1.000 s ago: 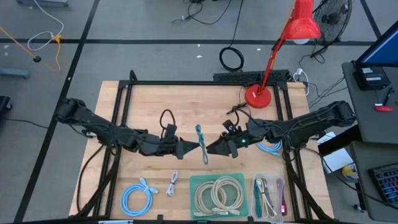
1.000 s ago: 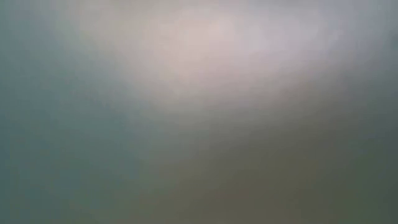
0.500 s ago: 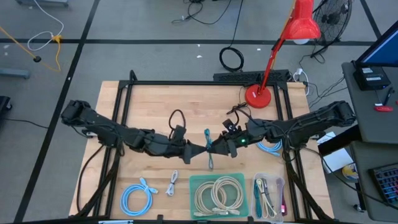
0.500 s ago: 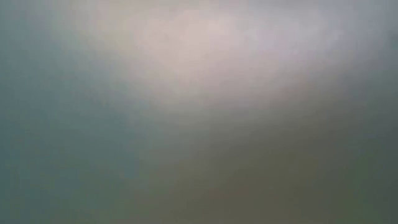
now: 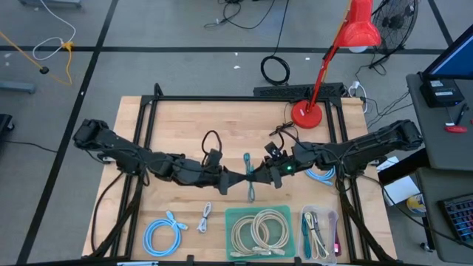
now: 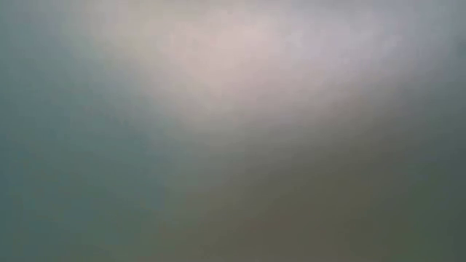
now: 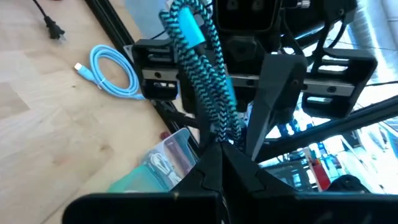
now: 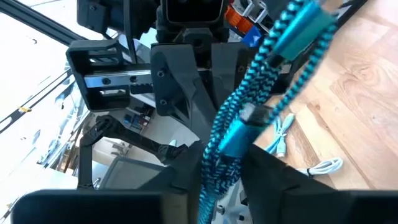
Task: Pick & Place USB Port
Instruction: Put the blue charger cable into the white transparent bin
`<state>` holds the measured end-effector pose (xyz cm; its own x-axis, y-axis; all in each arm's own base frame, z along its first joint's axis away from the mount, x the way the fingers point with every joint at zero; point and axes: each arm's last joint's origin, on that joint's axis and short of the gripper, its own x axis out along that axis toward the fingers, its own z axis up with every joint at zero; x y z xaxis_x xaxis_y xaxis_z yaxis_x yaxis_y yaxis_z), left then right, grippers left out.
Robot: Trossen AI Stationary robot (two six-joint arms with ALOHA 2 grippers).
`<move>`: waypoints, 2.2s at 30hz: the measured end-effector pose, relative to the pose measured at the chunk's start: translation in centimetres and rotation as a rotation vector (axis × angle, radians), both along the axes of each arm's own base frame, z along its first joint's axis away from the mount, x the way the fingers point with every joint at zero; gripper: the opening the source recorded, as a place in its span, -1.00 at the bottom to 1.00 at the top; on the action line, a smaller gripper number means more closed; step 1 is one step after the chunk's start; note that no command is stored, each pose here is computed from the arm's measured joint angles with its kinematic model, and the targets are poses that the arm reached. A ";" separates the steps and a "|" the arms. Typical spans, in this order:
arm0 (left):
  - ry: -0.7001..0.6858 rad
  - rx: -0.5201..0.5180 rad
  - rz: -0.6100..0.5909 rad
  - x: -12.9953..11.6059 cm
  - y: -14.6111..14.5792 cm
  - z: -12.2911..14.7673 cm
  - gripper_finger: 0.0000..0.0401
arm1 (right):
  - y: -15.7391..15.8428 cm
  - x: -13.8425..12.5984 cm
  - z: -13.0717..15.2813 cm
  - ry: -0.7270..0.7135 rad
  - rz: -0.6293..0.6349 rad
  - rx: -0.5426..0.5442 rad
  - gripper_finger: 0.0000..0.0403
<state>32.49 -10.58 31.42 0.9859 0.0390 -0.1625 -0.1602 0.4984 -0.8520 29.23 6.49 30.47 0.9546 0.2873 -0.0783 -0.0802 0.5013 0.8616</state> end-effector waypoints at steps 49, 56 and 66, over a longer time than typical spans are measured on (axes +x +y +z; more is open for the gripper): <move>0.471 0.213 -0.089 -12.8 -3.0 0.9 -0.69 | 12.5 -15.4 -5.8 1.019 -0.209 0.301 -0.80; 0.527 0.235 -0.090 -13.3 -4.3 -0.2 -0.69 | 13.6 -16.6 -6.4 1.169 -0.167 0.338 -0.80; 0.599 0.238 -0.084 -13.0 -5.8 -1.9 -0.69 | 15.9 -15.9 -9.1 1.307 -0.129 0.321 -0.80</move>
<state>19.48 -16.34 29.48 0.7289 0.0689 -0.6812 -0.5255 0.6940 -0.4921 13.37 22.44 21.33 0.2553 0.3793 -0.8894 0.9134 0.2070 0.3504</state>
